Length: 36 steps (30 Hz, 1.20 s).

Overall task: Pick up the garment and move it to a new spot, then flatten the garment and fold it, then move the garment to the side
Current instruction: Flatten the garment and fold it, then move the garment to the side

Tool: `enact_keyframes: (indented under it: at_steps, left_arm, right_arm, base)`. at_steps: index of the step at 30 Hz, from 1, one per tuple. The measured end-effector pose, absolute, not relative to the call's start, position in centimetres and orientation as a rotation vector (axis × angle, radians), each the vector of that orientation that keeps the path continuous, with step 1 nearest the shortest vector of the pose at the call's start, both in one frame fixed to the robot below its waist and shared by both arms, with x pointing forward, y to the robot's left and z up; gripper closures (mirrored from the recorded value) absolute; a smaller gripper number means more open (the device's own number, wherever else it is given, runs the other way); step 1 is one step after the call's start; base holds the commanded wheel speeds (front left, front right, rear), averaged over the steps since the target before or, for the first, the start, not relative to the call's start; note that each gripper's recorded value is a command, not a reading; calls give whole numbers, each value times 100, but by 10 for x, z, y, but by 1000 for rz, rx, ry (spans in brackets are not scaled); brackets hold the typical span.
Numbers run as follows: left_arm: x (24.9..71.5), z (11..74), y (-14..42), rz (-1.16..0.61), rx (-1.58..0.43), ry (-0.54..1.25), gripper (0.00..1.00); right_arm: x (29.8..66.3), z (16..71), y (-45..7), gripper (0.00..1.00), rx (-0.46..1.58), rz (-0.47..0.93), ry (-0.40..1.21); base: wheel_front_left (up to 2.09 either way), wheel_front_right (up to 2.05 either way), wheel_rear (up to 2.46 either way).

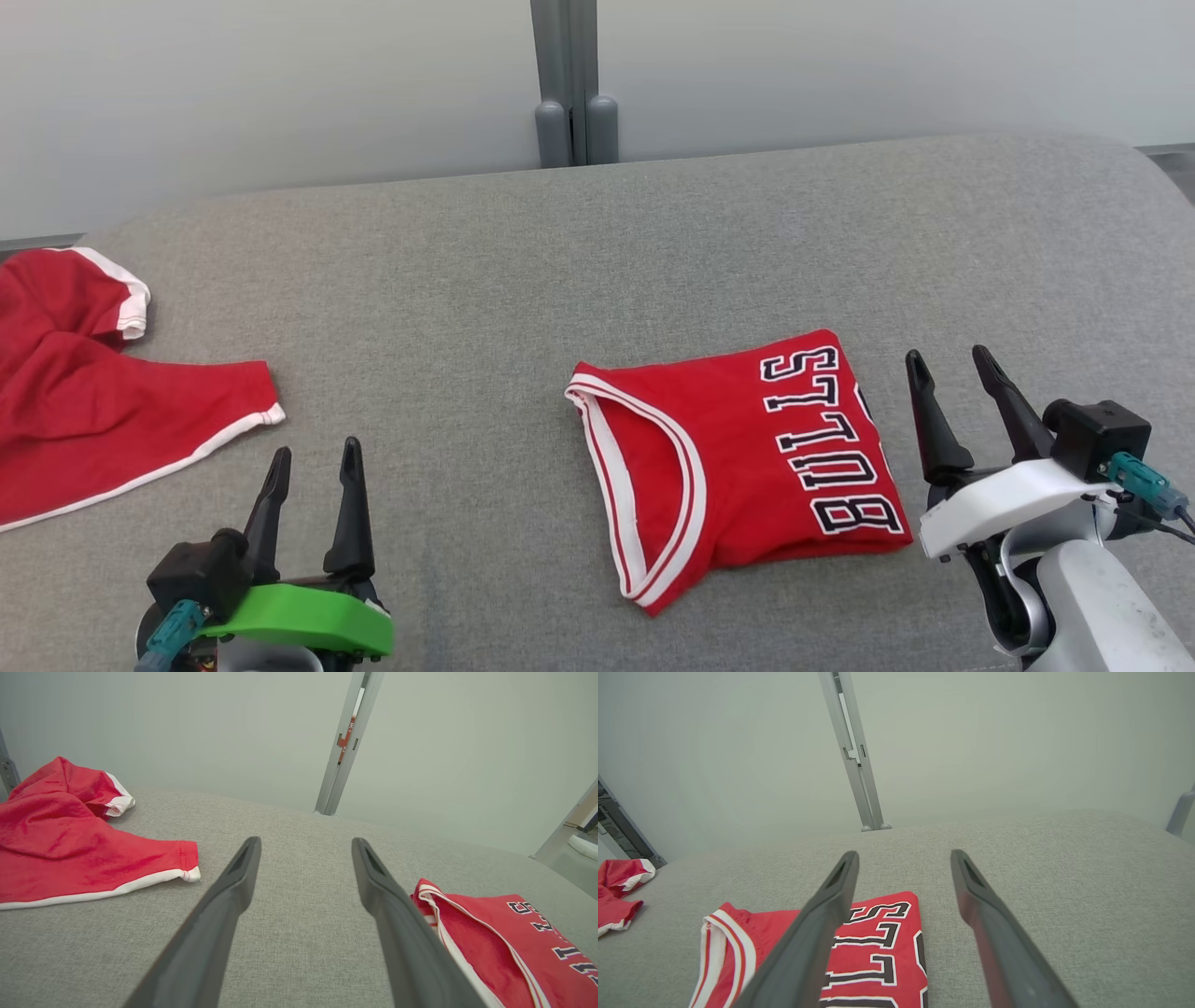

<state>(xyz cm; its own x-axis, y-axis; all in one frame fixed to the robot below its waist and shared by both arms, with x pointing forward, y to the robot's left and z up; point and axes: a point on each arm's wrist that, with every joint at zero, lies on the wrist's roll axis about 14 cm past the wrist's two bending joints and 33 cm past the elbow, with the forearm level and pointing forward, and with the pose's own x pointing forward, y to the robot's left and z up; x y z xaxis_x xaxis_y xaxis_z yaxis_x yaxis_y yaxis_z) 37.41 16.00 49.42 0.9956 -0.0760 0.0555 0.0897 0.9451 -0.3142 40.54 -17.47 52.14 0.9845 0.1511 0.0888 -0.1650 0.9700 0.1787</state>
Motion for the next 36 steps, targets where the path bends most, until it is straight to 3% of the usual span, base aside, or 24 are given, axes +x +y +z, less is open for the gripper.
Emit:
enact_keyframes:
  at_steps: [22,36]
  left_arm:
    - [373,496,169,-57,-320,-53,0]
    - [375,500,177,-37,-325,-69,0]
  right_arm:
    - [410,509,-166,0,189,179,-27]
    - [419,418,-166,0,103,221,588]
  base:
    - [0,0,0]
    - [0,0,0]
